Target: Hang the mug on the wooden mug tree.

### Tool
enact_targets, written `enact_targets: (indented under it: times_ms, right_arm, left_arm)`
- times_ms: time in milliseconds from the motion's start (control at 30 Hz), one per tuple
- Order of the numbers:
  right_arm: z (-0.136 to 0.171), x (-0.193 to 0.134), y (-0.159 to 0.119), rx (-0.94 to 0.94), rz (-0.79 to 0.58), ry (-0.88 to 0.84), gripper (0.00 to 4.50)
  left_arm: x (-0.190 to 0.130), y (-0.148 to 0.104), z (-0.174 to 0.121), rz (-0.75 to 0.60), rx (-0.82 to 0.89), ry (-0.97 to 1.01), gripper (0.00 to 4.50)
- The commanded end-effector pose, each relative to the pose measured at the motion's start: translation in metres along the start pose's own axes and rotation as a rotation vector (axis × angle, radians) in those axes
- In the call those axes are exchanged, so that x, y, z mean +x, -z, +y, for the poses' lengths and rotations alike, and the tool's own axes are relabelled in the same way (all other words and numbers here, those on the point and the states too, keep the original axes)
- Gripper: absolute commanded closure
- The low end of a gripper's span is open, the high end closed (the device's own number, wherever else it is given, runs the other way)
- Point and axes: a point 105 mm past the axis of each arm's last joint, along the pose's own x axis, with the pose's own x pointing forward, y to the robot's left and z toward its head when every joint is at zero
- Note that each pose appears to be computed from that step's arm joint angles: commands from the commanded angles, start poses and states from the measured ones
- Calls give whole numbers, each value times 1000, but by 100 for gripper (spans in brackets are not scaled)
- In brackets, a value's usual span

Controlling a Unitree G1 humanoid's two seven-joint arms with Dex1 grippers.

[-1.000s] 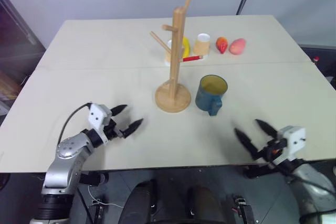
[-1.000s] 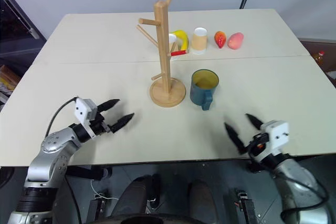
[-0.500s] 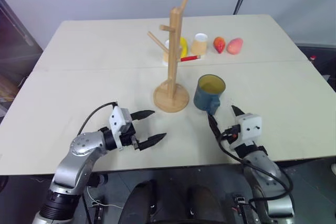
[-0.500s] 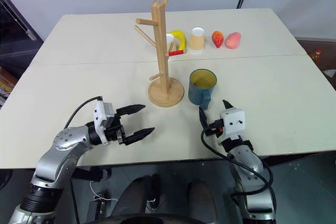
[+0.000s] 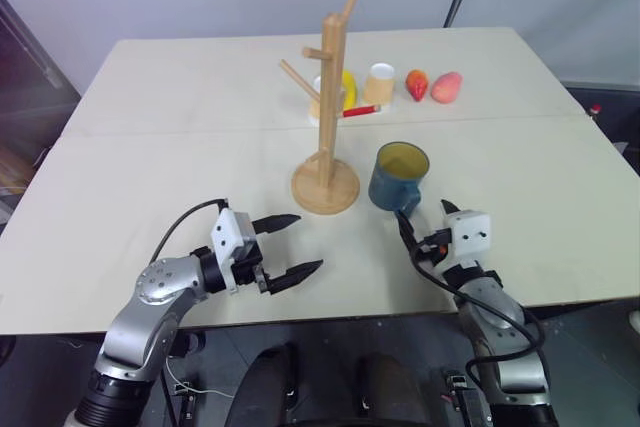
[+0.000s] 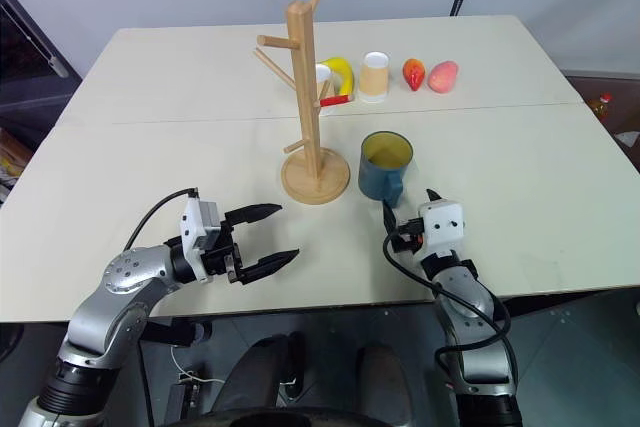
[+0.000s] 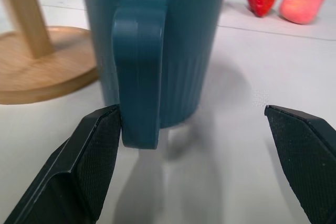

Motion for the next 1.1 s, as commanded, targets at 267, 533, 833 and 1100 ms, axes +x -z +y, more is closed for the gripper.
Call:
enact_targets:
  times_ms: [267,533,833,1100]
  right_arm:
    - [-18,4,-10,-8,-50,85,9]
    - [-20,15,-6,28,-39,86,9]
    - [-15,21,-4,65,-32,54,425]
    - [-12,22,-12,43,-51,24,446]
  left_arm:
    - [3,-9,-4,-33,42,20,0]
    - [4,-10,-2,-37,52,15,0]
    - [4,-11,-1,-38,61,2,0]
    - [4,-13,3,-42,73,-20,0]
